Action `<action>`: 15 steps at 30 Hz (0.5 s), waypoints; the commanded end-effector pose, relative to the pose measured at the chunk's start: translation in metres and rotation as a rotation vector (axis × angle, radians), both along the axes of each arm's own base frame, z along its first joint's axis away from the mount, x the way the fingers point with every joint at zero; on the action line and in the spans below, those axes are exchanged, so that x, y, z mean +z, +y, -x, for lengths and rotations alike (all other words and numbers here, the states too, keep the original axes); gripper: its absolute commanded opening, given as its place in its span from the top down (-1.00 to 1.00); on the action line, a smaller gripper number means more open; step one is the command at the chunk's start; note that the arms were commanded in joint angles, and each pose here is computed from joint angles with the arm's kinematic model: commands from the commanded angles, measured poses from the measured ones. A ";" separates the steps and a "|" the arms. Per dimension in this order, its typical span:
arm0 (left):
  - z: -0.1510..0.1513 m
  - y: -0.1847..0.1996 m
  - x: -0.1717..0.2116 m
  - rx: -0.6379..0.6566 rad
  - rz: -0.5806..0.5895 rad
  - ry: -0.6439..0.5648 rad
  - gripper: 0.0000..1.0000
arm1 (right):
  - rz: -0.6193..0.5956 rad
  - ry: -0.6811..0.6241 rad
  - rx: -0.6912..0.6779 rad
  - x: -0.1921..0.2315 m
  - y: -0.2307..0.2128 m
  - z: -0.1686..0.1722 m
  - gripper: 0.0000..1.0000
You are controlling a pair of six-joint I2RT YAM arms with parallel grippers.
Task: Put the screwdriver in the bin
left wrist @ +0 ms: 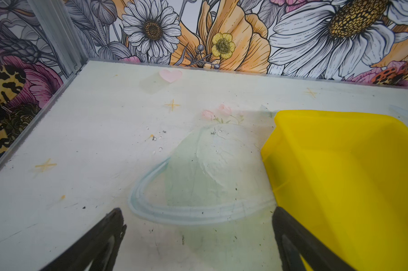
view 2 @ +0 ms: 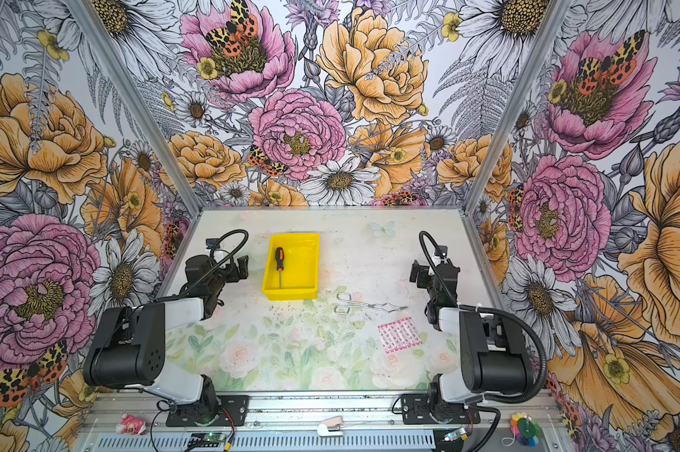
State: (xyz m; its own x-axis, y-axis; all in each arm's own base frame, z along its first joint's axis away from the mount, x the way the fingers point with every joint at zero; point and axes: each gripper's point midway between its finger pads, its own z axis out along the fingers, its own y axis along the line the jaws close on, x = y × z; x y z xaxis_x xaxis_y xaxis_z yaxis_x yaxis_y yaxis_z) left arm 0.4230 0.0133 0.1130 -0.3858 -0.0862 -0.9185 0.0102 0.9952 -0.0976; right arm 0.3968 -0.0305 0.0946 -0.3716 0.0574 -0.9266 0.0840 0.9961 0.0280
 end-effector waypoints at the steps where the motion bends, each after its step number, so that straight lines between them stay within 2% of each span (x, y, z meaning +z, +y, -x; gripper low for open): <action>1: -0.004 -0.001 0.017 -0.004 0.008 -0.080 -0.97 | 0.011 -0.108 0.041 0.017 0.010 -0.007 -0.99; 15: -0.004 -0.002 0.016 0.000 -0.005 -0.079 -0.97 | 0.030 -0.089 0.021 0.015 0.009 -0.008 -0.99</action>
